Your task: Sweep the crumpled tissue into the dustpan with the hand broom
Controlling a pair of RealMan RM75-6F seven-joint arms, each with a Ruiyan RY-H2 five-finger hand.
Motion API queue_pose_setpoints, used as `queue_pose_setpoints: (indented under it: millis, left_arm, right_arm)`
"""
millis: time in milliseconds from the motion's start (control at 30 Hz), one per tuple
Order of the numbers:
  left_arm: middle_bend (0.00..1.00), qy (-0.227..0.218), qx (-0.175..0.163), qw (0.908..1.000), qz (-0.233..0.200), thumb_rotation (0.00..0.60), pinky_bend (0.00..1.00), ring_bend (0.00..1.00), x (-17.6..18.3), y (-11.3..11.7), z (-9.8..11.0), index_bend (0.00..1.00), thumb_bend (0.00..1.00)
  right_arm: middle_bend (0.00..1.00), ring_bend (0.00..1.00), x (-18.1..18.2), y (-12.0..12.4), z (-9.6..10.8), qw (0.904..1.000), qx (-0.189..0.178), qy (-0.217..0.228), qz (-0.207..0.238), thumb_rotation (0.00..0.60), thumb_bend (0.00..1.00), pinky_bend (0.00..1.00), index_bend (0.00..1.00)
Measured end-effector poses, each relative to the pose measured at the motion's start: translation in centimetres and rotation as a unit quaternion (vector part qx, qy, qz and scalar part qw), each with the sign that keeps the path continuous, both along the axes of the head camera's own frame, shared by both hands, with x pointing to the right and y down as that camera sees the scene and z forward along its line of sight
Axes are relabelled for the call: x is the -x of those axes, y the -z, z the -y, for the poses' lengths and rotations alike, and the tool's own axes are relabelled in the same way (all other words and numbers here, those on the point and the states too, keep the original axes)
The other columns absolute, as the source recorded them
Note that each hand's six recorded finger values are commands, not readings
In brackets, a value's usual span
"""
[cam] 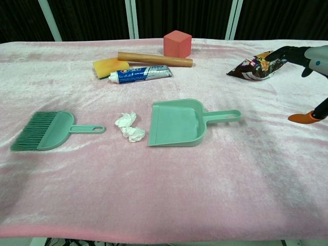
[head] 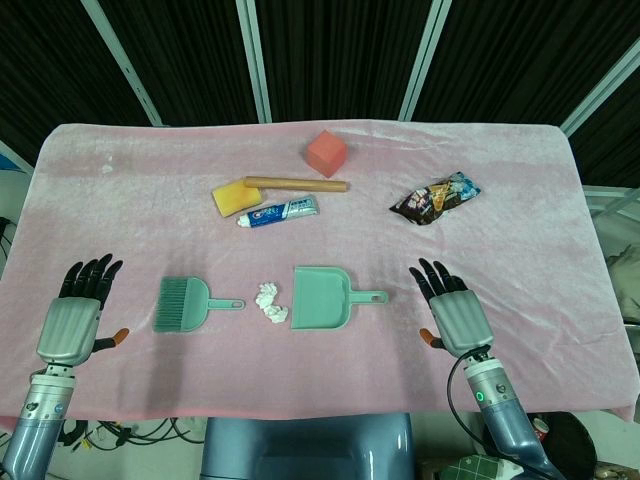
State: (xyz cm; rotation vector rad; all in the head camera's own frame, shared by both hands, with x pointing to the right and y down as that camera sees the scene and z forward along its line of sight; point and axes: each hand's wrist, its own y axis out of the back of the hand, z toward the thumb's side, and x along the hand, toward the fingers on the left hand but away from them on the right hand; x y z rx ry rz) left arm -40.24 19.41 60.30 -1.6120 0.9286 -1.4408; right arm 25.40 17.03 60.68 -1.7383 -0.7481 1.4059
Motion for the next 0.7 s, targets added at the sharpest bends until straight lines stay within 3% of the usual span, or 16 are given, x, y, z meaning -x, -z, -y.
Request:
queue_pose_setpoints:
  millis: [700]
  left_arm:
    - [0.0,0.008,0.004,0.9999,-0.007,0.6,0.0,0.0,0.16,0.12,0.13,0.0,0.0]
  right_arm:
    - [0.0,0.03,0.95,-0.14,-0.15,0.9997,0.017,0.01,-0.015,0.6,0.14,0.22,0.0]
